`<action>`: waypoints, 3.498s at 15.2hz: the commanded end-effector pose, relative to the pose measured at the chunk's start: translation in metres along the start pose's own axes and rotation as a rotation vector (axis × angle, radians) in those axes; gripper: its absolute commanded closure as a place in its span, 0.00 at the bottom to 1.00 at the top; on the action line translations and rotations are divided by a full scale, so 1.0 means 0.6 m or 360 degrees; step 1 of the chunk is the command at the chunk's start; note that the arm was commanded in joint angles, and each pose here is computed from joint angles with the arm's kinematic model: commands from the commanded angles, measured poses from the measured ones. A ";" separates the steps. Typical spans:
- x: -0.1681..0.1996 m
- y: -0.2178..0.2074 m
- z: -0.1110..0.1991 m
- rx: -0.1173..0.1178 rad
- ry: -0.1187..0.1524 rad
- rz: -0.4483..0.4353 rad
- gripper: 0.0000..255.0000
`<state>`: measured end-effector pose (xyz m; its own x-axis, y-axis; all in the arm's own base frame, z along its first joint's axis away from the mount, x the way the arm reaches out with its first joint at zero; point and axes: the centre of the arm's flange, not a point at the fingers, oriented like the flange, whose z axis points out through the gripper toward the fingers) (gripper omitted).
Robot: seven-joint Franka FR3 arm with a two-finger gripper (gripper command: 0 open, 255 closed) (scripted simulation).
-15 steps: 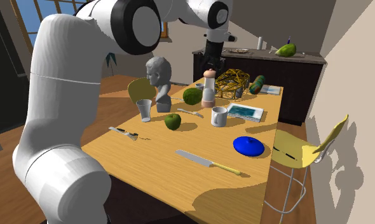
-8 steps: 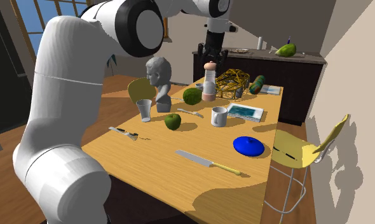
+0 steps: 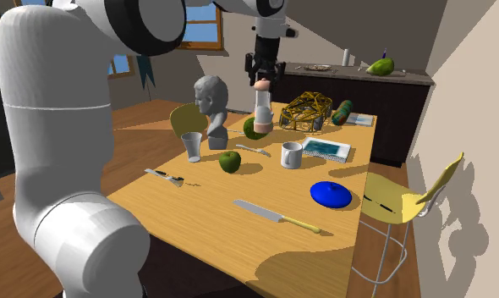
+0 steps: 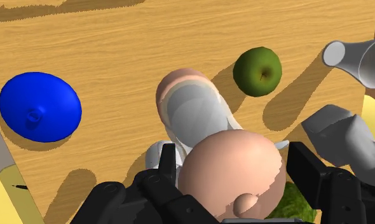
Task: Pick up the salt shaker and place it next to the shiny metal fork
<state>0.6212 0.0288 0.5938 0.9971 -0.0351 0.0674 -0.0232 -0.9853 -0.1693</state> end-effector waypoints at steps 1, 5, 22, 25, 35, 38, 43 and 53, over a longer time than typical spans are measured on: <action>-0.035 -0.025 0.004 0.0000 0.0000 0.0001 1.00; -0.106 -0.077 0.007 0.0000 0.0000 0.0001 1.00; -0.408 -0.297 0.023 0.0000 0.0000 0.0001 1.00; -0.461 -0.336 0.026 0.0000 0.0000 0.0001 1.00; -0.626 -0.454 0.043 0.0000 0.0000 0.0001 1.00; -0.627 -0.449 0.069 0.0000 0.0000 0.0001 1.00; -0.630 -0.442 0.112 0.0000 0.0000 0.0001 1.00; -0.636 -0.427 0.199 0.0000 0.0000 0.0001 1.00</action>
<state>0.2559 0.3152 0.4984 0.9971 -0.0354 0.0668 -0.0237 -0.9854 -0.1686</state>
